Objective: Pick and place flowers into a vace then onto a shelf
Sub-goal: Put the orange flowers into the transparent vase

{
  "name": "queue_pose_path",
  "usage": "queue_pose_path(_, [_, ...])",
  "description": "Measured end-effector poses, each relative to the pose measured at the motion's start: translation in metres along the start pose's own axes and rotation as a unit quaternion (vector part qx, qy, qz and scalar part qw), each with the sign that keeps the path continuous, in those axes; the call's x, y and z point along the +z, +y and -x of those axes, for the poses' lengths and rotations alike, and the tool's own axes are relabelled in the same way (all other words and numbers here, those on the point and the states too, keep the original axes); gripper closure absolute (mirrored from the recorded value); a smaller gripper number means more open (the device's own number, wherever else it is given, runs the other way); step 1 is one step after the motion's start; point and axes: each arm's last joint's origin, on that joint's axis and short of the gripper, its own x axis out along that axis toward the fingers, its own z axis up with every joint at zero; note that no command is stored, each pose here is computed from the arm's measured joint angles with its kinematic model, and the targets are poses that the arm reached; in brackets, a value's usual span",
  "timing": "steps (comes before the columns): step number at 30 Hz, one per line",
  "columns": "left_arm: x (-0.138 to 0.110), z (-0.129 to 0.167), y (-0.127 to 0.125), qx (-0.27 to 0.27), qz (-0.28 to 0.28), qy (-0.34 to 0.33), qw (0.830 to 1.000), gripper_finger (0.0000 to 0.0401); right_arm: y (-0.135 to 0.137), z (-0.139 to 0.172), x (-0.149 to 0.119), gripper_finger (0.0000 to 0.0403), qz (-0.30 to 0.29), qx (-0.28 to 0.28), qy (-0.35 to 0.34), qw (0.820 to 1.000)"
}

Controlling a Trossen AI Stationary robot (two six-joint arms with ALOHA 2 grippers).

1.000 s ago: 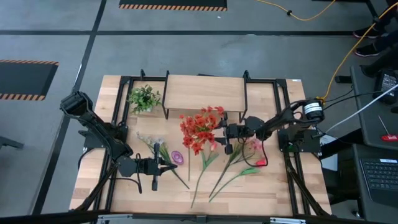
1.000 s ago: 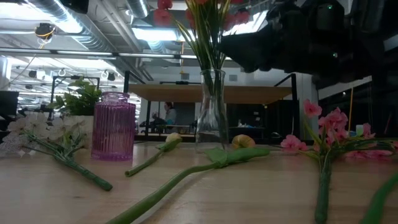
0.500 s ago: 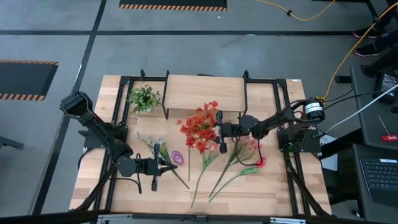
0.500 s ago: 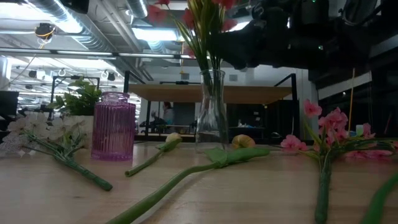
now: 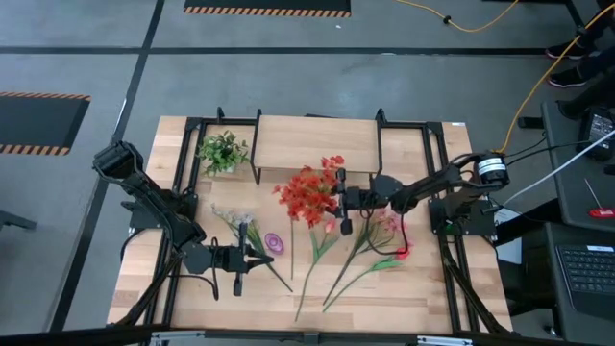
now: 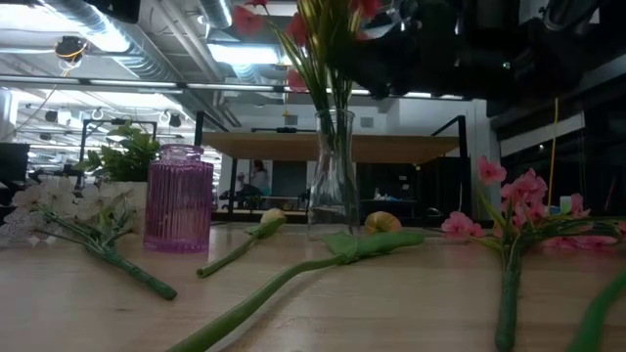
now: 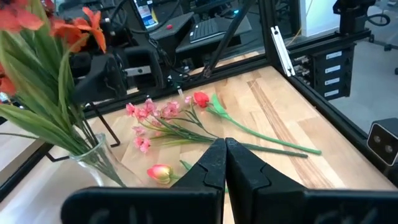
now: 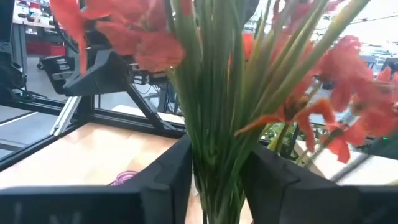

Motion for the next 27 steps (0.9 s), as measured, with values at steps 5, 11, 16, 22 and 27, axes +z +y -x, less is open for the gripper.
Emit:
queue_pose_path(5, [-0.0001,0.0000,0.0000,0.001,0.000,0.000,1.000,0.0400,0.0003,0.0007,-0.0005,0.0308,-0.013,0.003,0.015,1.000])
queue_pose_path(11, [-0.0001,0.0000,0.0000,0.001,0.000,0.000,1.000,0.0400,0.0003,0.0008,-0.0024,0.0386,-0.011,-0.001,0.026,1.000])
queue_pose_path(16, [-0.0001,0.0000,0.0001,0.001,0.000,0.000,1.000,0.0400,0.0000,0.0008,-0.0033,0.0380,-0.014,-0.007,0.031,0.999])
queue_pose_path(22, [-0.0001,0.0000,0.0001,0.001,0.000,0.001,1.000,0.0400,0.0006,0.0011,-0.0059,0.0392,-0.017,-0.005,0.044,0.999])
queue_pose_path(27, [-0.0001,0.0000,0.0001,0.001,0.000,0.001,1.000,0.0400,0.0009,0.0013,-0.0081,0.0387,-0.029,-0.004,0.056,0.998])
